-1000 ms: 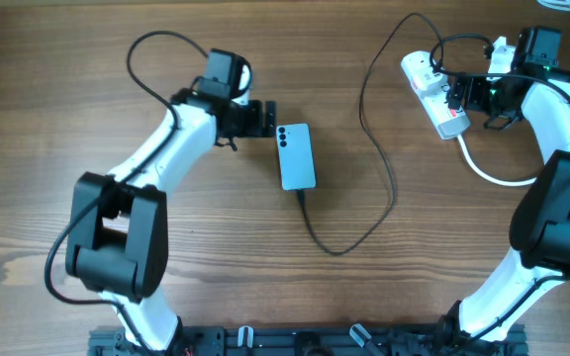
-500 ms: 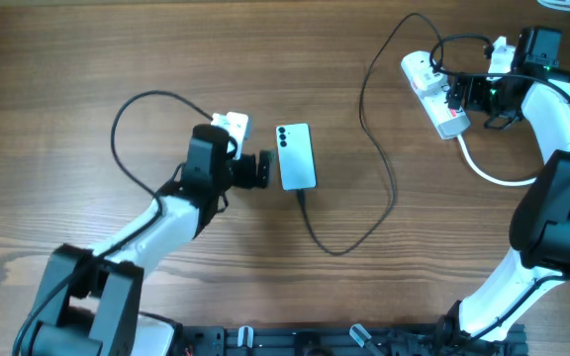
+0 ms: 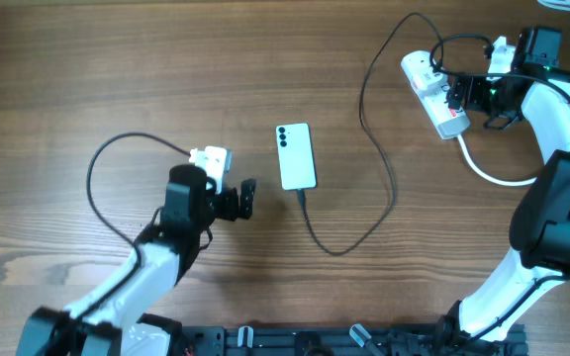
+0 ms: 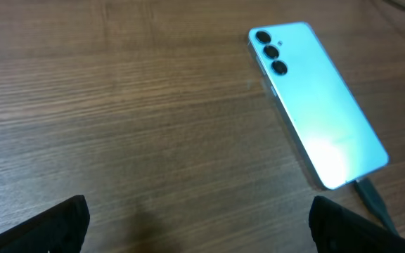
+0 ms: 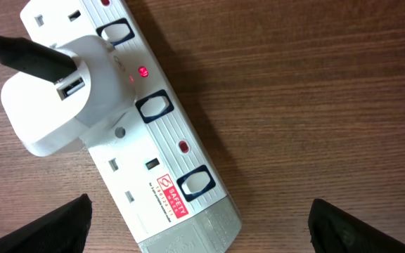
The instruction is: Plug charger to phone and switch on socket
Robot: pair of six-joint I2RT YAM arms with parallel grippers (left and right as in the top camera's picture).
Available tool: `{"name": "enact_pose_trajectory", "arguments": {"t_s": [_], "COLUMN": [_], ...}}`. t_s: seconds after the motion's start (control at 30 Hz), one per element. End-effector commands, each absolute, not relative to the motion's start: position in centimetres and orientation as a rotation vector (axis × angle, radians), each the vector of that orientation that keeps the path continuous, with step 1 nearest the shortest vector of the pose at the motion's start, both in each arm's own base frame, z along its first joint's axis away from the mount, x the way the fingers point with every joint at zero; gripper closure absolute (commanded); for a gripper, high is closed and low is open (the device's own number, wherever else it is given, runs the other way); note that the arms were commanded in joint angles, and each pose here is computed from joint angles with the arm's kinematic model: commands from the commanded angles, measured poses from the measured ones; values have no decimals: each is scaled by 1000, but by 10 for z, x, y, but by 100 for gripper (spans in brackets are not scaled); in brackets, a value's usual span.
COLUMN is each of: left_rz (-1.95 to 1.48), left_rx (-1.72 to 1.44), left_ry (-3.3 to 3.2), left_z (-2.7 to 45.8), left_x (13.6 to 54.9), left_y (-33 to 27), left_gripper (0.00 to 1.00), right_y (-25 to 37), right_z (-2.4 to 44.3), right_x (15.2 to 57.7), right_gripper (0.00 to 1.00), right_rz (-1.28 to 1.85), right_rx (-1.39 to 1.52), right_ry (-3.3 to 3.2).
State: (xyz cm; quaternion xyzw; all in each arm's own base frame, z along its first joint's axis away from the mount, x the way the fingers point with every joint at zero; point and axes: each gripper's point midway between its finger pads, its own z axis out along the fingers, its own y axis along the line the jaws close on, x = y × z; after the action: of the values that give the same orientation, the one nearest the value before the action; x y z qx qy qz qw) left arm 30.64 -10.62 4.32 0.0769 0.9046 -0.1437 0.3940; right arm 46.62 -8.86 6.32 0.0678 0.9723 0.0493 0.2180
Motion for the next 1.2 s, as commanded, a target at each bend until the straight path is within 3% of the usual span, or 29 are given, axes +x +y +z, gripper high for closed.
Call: {"name": "enact_pose_trajectory", "arguments": {"t_s": [0.0,0.57,1.17], "left_rz": [-372,-381,-341], "left_rx": [156,34,16], "left_ry": [2256,2199,2131], "left_z": [41,27,50], "left_x": [291,247,233], "left_y": [-95,-72,-62], "left_gripper": [0,0,0], "right_y": [-88,-88,-88], "right_z": [67,67,67], "right_x": [467,467,467], "right_gripper": [0,0,0], "right_rz": [122,122,122], "right_rx": [167,167,167], "right_ry": [2684,2684,2684]}}
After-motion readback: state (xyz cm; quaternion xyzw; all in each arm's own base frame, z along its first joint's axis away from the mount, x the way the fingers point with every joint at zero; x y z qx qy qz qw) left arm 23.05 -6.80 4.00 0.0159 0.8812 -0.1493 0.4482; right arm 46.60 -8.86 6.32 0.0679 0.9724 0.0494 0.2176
